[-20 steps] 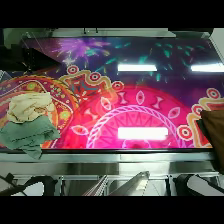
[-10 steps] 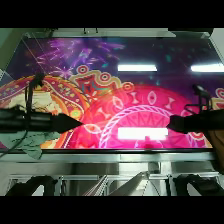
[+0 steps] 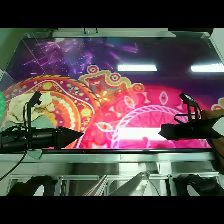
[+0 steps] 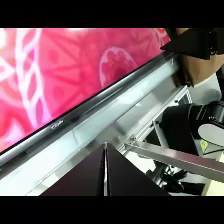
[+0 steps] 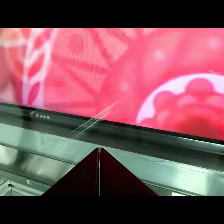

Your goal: Fold the shirts.

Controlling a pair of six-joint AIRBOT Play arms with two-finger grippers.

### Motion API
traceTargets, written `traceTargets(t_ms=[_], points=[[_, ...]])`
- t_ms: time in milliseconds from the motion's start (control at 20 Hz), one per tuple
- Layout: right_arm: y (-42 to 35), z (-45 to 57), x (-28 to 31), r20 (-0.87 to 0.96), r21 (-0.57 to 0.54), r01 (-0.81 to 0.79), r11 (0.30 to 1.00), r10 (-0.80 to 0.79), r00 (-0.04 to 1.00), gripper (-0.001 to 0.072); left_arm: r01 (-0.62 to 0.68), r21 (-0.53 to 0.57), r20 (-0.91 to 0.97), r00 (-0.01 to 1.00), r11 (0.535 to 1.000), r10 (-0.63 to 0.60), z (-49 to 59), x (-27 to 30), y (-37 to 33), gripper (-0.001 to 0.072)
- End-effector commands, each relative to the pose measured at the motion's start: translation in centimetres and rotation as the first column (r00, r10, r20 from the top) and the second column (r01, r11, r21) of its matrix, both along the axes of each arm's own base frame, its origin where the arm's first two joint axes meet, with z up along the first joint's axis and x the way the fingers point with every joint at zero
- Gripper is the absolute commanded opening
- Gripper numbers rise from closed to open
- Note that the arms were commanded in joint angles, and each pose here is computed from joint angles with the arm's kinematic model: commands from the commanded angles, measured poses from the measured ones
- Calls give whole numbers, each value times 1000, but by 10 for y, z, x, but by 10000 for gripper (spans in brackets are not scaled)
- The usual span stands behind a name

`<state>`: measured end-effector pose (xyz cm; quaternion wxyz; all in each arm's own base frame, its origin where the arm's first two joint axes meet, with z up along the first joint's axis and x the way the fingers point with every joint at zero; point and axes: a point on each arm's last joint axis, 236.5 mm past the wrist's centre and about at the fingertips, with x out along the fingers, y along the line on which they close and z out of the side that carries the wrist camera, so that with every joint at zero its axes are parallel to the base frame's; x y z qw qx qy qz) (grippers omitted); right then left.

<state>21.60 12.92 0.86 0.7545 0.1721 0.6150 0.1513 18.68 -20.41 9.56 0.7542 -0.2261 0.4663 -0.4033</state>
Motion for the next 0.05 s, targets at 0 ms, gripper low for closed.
traceTargets(t_ms=[0], points=[[1,0,-1,0,3,-2,1000,2,1000,22,-21,-3,35,999,1000,21,5,2,1,9]])
